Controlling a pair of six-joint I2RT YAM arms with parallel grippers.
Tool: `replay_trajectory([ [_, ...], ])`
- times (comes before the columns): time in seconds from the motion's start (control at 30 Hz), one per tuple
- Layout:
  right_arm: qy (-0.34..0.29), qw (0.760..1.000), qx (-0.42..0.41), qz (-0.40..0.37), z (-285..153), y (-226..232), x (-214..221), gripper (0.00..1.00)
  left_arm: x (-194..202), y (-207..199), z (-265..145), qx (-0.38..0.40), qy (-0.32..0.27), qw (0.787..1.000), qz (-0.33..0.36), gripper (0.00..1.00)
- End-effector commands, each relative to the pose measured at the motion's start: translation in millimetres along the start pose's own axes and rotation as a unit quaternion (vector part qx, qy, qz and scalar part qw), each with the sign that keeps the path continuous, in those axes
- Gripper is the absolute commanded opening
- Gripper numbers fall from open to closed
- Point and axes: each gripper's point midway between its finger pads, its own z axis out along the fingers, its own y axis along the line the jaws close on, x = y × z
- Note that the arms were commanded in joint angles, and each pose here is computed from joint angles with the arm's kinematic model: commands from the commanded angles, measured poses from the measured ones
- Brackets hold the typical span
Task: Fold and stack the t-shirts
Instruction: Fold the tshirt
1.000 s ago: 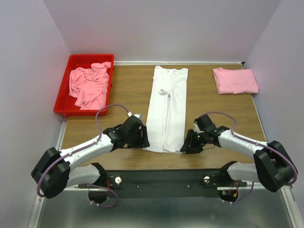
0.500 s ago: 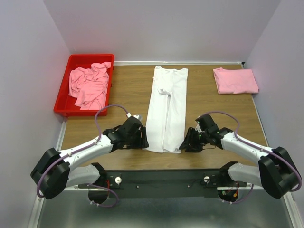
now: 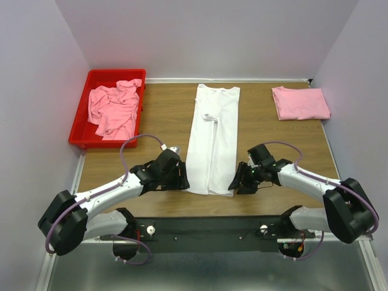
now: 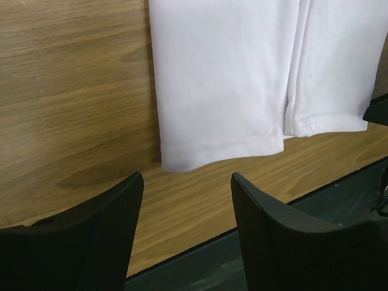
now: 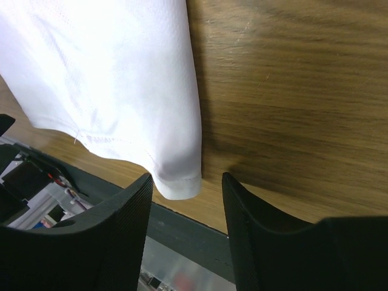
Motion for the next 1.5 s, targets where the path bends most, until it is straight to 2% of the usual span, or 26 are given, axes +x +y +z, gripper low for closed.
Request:
replay_trajectory([
  [0.0,0.002,1.0,0.024,0.009,4.5,-7.4,-1.4,0.54,-1.1,3.8,0.6,-0.005,-0.013,1.0,0.0,0.68],
  [0.27,0.041,0.997,0.064,0.02,14.9,-43.5,25.6,0.45,3.9,5.8,2.0,-0.009,-0.001,1.0,0.003,0.68],
  [0.53,0.049,0.996,0.078,0.01,18.6,-55.3,30.4,0.28,9.6,14.1,9.6,-0.043,0.027,0.999,0.002,0.66],
  [0.57,0.051,0.995,0.08,0.009,18.7,-57.0,31.7,0.25,9.0,13.3,9.8,-0.043,0.027,0.999,-0.001,0.65],
  [0.67,0.046,0.996,0.081,0.004,17.9,-59.1,31.6,0.06,7.0,11.3,10.6,-0.046,0.029,0.999,-0.002,0.63],
  [0.73,0.042,0.996,0.079,0.001,17.1,-58.4,30.6,0.01,7.3,11.9,11.9,-0.053,0.036,0.998,-0.003,0.62],
  [1.03,0.04,0.996,0.076,-0.019,16.7,-57.4,27.8,0.01,-1.0,20.6,21.5,-0.107,0.037,0.994,-0.001,0.49],
  [1.23,0.044,0.996,0.075,-0.027,17.4,-58.7,29.2,0.01,6.5,18.8,31.6,-0.12,0.059,0.991,0.013,0.47],
  [1.3,0.043,0.996,0.074,-0.028,17.3,-58.6,29.1,0.01,14.6,23.8,35.1,-0.134,0.074,0.988,0.018,0.39],
  [1.37,0.04,0.996,0.071,-0.029,16.5,-57.0,28.1,0.01,22.4,26.9,36.9,-0.142,0.086,0.986,0.019,0.24],
  [1.47,0.037,0.997,0.068,-0.03,15.5,-55.2,27.5,0.01,31.2,29.6,38.5,-0.148,0.098,0.984,0.018,0.23],
])
